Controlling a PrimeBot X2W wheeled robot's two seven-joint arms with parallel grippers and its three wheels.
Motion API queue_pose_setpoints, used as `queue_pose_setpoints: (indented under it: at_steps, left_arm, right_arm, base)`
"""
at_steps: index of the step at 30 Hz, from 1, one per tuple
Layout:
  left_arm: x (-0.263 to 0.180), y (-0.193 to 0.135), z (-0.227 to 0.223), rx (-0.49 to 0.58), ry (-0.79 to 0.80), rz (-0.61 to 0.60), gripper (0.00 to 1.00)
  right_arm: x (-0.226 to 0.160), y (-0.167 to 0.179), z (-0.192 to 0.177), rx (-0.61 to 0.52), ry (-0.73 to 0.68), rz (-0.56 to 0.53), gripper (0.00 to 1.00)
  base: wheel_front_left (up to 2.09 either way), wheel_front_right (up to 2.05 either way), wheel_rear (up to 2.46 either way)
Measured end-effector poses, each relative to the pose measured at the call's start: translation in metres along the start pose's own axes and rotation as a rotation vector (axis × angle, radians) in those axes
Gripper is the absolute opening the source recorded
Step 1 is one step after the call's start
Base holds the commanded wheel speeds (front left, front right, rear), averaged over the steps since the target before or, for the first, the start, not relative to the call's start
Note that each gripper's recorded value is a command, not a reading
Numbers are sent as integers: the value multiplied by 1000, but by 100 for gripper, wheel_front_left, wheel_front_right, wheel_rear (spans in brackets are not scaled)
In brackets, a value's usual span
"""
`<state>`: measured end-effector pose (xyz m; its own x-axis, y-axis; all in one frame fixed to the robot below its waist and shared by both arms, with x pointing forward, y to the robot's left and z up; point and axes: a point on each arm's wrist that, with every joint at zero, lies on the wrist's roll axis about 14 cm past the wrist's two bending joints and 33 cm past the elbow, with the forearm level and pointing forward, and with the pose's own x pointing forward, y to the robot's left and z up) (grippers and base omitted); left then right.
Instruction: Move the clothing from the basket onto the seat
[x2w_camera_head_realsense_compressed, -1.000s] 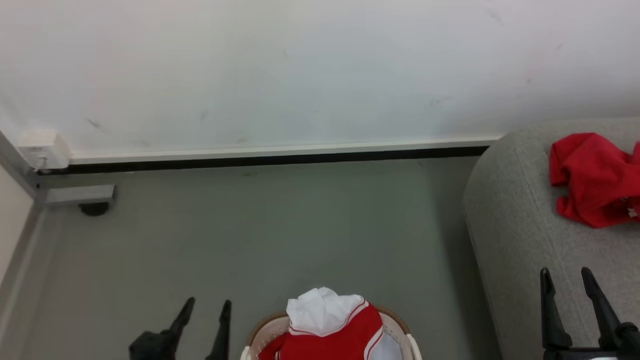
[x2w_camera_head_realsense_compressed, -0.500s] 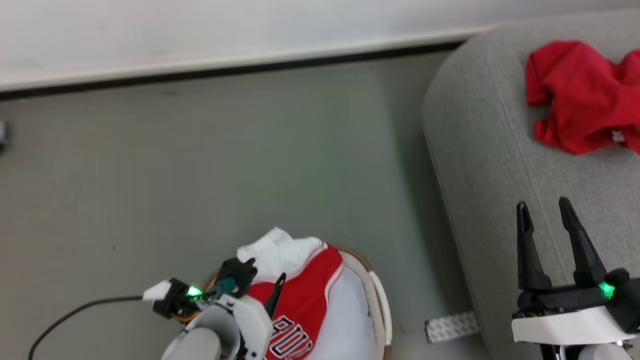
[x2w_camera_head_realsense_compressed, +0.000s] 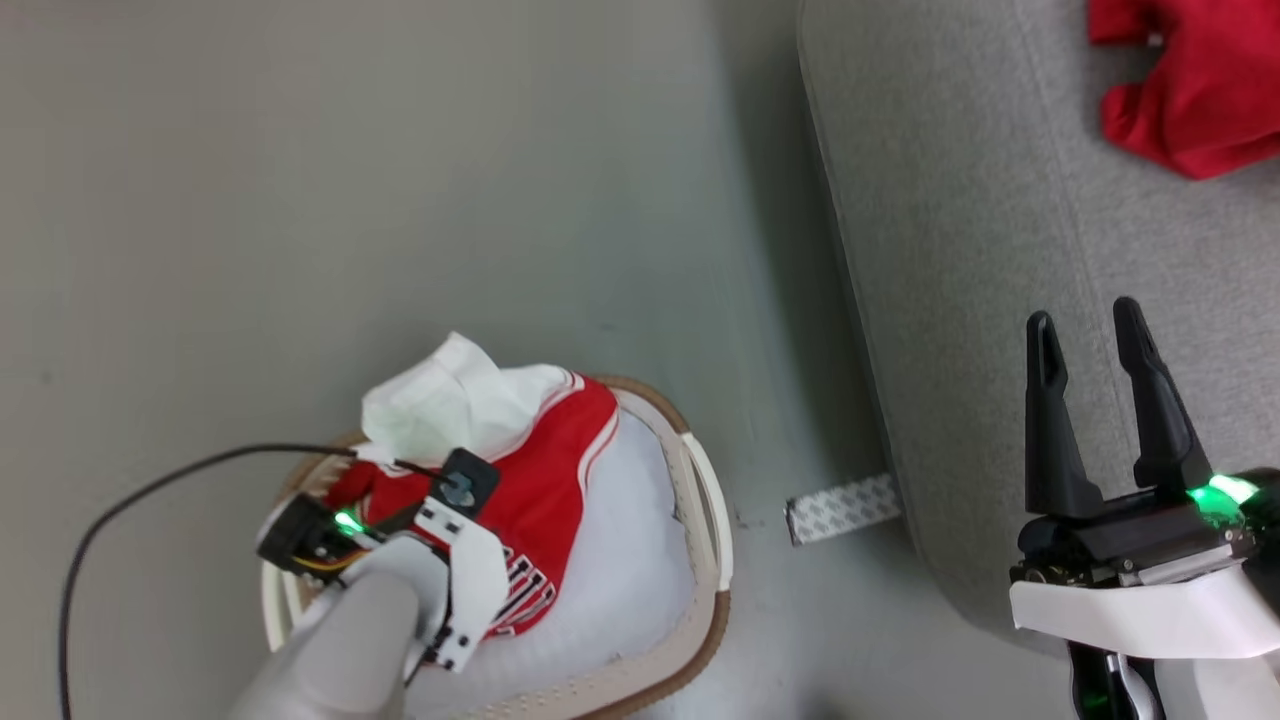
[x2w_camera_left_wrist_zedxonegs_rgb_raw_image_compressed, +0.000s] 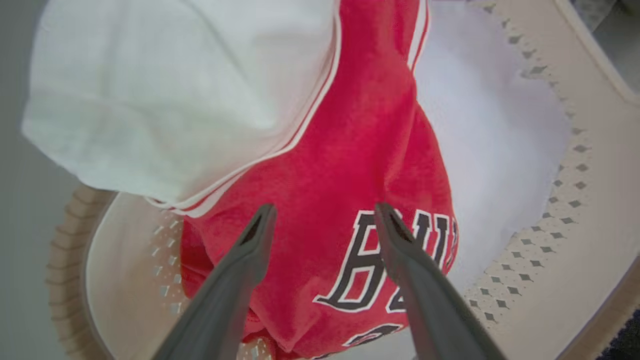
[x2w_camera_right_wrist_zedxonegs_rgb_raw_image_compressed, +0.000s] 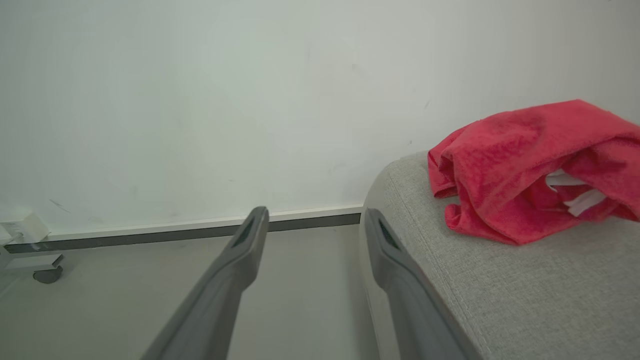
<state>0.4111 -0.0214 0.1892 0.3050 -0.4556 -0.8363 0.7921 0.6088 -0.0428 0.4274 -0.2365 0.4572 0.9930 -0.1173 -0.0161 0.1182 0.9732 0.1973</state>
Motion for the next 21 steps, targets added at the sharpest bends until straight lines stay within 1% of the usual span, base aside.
queue_pose_setpoints:
  at_steps: [8,13,14,15,21]
  left_arm:
    - [43,10,-50,22,163,-14,100]
    - [64,2,-65,25,190,-53,100]
    - [67,0,-68,23,190,-59,57]
    - [68,-2,-69,17,189,-65,0]
    - [62,-11,-59,4,148,-86,0]
  right_arm:
    - [13,-2,-22,8,40,-4,100]
    - [12,-7,-37,-4,79,-22,100]
    - [11,-9,-40,-7,87,-29,100]
    - [9,-11,-42,-9,96,-36,100]
    - [7,-16,-40,-5,93,-53,100]
  base:
    - [0,0,0]
    - [0,0,0]
    - [0,0,0]
    - [0,0,0]
    - [0,0,0]
